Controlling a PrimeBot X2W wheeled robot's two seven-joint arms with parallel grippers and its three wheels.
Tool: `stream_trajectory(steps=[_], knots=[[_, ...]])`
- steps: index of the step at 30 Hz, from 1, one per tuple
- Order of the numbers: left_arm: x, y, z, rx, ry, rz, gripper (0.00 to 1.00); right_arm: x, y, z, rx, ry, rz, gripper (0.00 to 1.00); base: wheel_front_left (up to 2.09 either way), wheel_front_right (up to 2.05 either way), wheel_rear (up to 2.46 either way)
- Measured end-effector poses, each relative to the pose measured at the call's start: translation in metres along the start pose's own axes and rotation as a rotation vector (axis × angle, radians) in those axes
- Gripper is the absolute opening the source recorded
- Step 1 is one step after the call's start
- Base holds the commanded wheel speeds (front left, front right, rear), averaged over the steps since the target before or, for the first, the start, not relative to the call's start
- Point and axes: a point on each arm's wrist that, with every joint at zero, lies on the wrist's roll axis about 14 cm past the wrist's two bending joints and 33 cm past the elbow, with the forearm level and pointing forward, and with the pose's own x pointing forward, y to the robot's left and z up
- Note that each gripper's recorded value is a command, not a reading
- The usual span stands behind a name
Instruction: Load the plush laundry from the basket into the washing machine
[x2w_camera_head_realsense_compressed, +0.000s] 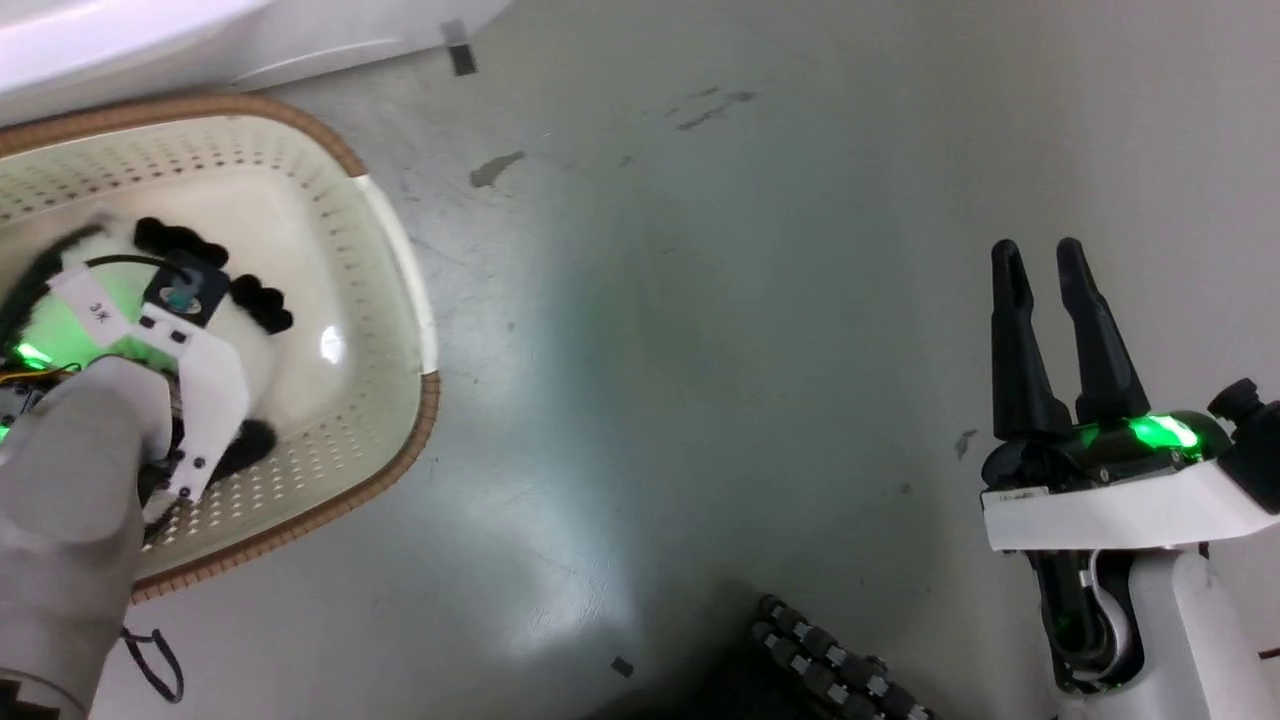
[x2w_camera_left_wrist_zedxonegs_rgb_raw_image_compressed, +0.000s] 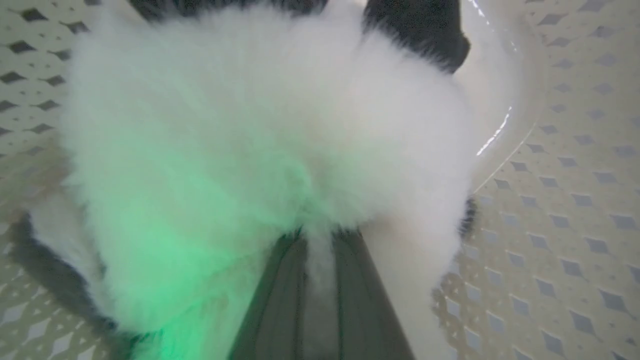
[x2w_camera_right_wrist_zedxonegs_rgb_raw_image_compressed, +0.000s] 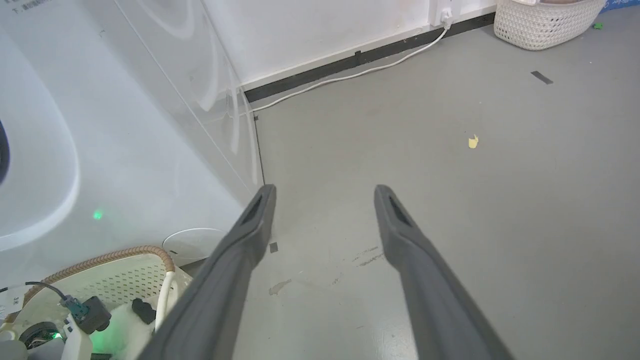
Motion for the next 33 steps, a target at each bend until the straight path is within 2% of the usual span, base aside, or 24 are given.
stream_trajectory(steps=[6,14,22,23,33], knots=[[-0.014,-0.002,0.015,-0.010,-0.058,0.003,0.00,-0.002,-0.004,0.019,-0.011,-0.051,-0.005,1.00,0.00,0.00,0.00],[-0.067,-0.016,0.043,-0.048,-0.230,0.020,0.00,-0.014,-0.004,0.057,-0.044,-0.156,0.007,1.00,0.00,0.00,0.00],[-0.139,-0.031,0.068,-0.087,-0.458,0.060,0.00,-0.040,-0.004,0.089,-0.044,-0.249,0.020,1.00,0.00,0.00,0.00],[-0.159,-0.033,0.070,-0.104,-0.514,0.077,0.00,-0.047,-0.001,0.096,-0.041,-0.269,0.033,1.00,0.00,0.00,0.00],[-0.247,-0.035,0.068,-0.178,-0.761,0.191,0.00,-0.072,0.024,0.122,-0.009,-0.362,0.125,1.00,0.00,0.00,0.00]])
